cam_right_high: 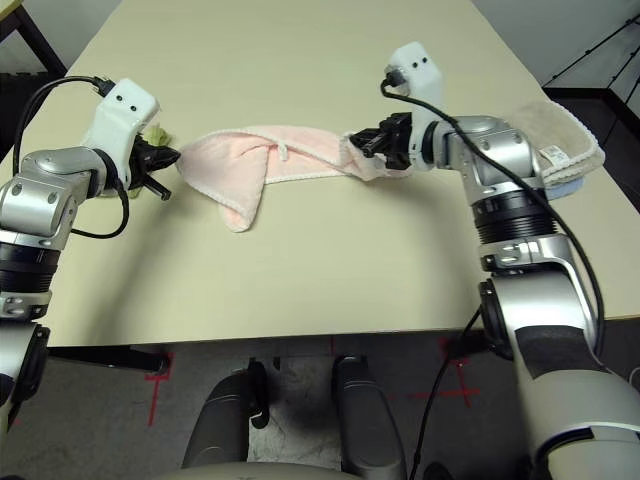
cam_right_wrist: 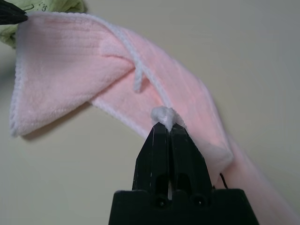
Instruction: Fold the towel and set it aside.
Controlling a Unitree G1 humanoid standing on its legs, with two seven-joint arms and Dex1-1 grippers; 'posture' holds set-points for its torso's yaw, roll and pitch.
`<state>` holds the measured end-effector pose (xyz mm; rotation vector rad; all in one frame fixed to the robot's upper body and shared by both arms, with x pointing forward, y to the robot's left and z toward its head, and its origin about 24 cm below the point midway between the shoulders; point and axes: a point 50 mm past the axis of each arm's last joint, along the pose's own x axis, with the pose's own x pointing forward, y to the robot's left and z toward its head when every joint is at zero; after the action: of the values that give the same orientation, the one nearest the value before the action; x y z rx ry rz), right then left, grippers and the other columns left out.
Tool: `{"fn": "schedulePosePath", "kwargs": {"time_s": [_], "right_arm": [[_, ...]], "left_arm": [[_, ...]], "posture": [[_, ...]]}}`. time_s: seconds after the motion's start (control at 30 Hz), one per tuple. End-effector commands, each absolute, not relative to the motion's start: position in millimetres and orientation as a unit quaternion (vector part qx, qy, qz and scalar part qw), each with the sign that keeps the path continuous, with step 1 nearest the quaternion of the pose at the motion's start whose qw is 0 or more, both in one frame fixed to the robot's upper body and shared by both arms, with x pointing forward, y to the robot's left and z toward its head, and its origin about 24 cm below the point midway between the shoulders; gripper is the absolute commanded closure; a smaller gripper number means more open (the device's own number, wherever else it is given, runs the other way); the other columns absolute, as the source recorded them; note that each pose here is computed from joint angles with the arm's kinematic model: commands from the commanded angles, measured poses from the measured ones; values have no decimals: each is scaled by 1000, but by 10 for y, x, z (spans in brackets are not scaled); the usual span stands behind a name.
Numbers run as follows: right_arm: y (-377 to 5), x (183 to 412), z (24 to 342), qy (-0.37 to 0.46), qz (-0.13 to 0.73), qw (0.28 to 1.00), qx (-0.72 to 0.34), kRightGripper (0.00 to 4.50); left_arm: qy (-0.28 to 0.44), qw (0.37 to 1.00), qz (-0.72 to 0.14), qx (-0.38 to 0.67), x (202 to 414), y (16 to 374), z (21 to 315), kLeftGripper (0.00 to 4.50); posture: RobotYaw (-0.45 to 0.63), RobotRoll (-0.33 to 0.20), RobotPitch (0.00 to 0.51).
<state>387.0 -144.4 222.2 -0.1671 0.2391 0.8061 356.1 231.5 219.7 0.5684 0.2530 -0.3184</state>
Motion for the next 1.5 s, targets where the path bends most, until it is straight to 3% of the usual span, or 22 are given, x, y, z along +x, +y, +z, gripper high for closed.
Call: {"fn": "schedulePosePath", "kwargs": {"time_s": [0.03, 0.4, 0.63, 0.77, 1.1, 1.3, 1.5], "right_arm": [[-1360, 3921, 2233, 106, 395, 908, -86, 4500], [-1124, 3995, 2155, 100, 417, 899, -90, 4500], [-1399, 4251, 2251, 36, 229, 954, -193, 4500], [-1518, 4309, 2491, -30, 138, 962, -235, 4500], [-1604, 4260, 3029, -192, 23, 948, -254, 4500], [-1595, 4267, 2923, -187, 33, 947, -260, 4500], [-1590, 4264, 2664, -164, 89, 945, -269, 4500]], "left_arm": [[115, 944, -122, 283, 3551, 2409, 2249, 4458], [124, 943, -90, 295, 3460, 2515, 2202, 4458], [41, 934, 20, 354, 3720, 2681, 2378, 4458], [-24, 922, 71, 380, 3865, 2710, 2608, 4458], [-183, 882, 164, 402, 3886, 2641, 3125, 4458], [-168, 889, 153, 398, 3888, 2658, 2974, 4458], [-110, 912, 96, 384, 3828, 2652, 2648, 4458]], "posture": [[-100, 0, 178], [-65, 0, 182], [-91, 0, 186], [-100, 0, 185], [-98, 0, 190], [-92, 0, 195], [-86, 0, 204]]}}
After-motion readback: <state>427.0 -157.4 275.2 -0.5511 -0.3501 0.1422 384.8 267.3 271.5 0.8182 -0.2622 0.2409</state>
